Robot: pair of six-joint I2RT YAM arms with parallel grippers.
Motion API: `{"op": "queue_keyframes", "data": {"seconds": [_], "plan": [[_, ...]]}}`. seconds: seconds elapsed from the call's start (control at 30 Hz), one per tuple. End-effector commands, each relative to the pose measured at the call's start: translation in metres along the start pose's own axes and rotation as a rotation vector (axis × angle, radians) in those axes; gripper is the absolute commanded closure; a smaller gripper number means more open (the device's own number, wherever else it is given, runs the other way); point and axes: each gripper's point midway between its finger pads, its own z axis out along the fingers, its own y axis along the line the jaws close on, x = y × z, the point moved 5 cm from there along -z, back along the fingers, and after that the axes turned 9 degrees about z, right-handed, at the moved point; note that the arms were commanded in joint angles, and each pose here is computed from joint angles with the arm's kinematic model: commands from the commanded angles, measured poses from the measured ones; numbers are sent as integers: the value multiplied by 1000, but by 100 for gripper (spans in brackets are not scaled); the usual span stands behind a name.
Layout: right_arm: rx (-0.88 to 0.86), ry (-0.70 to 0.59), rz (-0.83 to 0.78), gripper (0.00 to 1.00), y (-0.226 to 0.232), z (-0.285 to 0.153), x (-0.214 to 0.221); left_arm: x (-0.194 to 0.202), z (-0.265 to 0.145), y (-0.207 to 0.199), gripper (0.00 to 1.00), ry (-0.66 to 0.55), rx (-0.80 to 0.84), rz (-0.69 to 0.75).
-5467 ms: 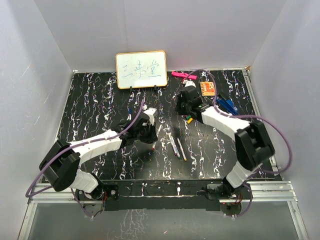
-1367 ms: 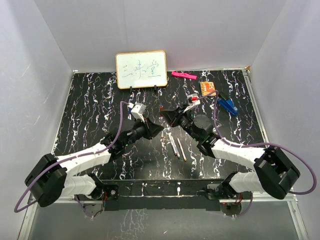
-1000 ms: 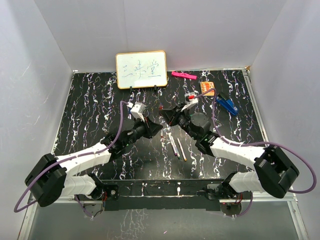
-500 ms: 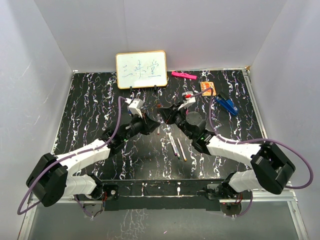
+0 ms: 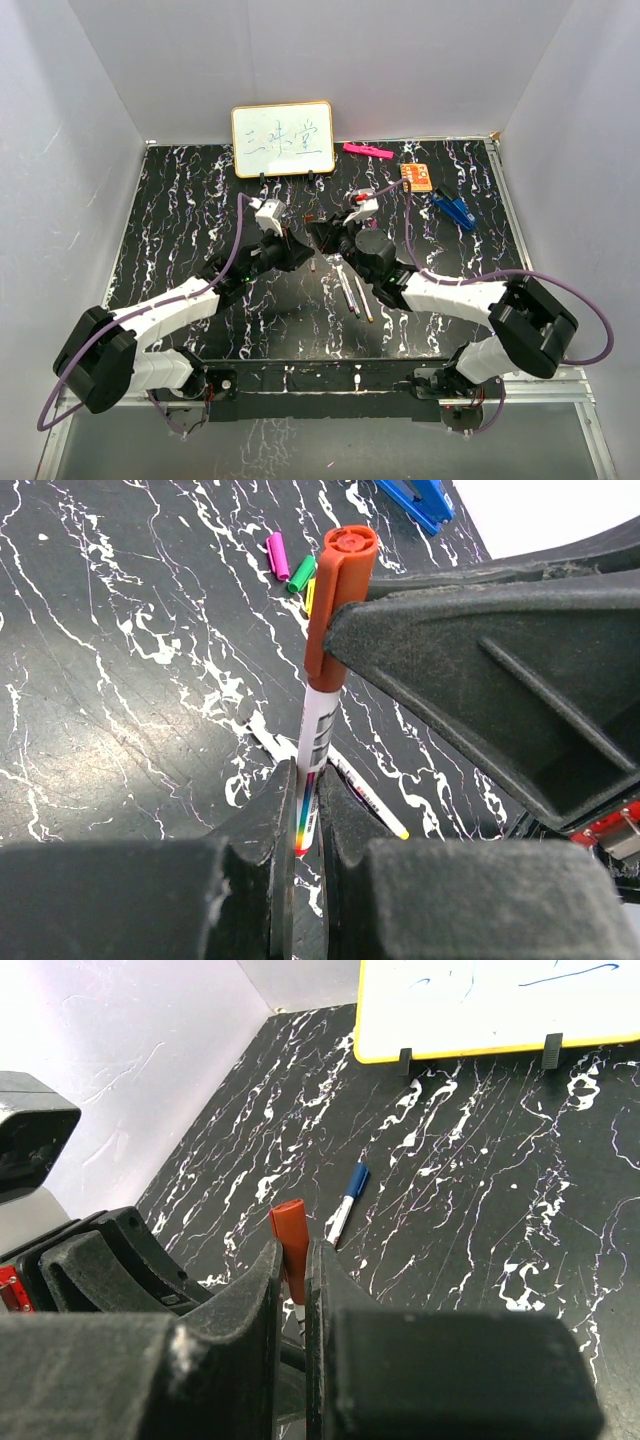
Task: Insert the pens into the pen caps
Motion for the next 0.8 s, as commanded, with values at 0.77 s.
{"op": "queue_keyframes", "data": {"seconds": [0.77], "plan": [[189,253,-129,97,0,-16,45,-75,-45,21,100,-379,-173,16]]}}
